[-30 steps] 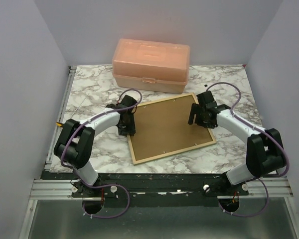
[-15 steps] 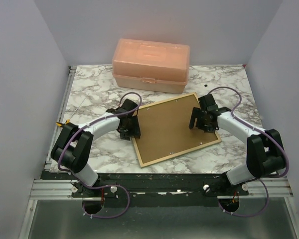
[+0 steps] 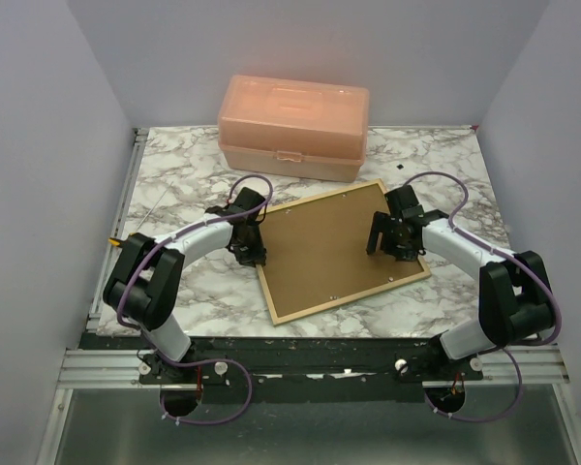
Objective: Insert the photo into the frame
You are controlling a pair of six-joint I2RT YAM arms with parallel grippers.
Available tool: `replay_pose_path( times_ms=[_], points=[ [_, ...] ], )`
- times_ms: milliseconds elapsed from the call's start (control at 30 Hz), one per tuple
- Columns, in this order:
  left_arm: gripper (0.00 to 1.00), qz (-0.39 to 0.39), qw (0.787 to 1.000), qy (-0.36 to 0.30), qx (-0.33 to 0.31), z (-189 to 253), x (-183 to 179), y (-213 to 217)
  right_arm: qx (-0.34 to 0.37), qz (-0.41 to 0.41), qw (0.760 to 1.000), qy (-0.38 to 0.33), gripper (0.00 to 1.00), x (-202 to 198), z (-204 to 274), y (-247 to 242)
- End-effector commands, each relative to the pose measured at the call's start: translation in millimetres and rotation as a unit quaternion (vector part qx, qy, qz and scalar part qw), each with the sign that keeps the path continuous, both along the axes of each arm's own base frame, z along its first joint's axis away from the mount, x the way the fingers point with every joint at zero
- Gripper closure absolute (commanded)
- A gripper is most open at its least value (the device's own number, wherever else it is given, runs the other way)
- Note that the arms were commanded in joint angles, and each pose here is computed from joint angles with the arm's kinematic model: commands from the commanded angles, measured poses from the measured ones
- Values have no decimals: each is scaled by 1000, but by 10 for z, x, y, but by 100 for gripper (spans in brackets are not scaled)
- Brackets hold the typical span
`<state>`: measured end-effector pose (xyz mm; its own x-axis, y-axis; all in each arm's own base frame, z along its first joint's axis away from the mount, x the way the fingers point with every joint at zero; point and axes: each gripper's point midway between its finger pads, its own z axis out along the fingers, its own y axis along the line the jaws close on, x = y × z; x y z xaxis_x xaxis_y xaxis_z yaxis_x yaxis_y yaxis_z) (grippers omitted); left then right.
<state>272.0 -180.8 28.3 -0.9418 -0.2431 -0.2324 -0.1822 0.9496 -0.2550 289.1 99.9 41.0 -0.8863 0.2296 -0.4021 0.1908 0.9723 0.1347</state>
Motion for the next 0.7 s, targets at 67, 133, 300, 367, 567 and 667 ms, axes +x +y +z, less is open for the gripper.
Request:
replay_pose_path(
  times_ms=[67,133,300,367,567,667],
  points=[
    [100,-14,1000,0,27,-183,38,59,-5,-10,1000,-13,16,15,114,-51],
    [100,-19,1000,-4,24,-154,44,46,-3,-16,1000,-19,16,32,146,-83],
    [100,-33,999,-37,-20,93,59,-72,20,-50,998,-25,13,98,211,-323],
    [88,-35,997,-49,-39,237,44,-108,32,-70,997,-25,13,122,230,-473],
    [50,-26,995,-65,-66,477,-41,-46,82,-168,982,-17,13,140,185,-1033],
    [47,-20,994,-75,-80,550,-95,14,97,-200,975,-10,12,126,99,-1211]
  ],
)
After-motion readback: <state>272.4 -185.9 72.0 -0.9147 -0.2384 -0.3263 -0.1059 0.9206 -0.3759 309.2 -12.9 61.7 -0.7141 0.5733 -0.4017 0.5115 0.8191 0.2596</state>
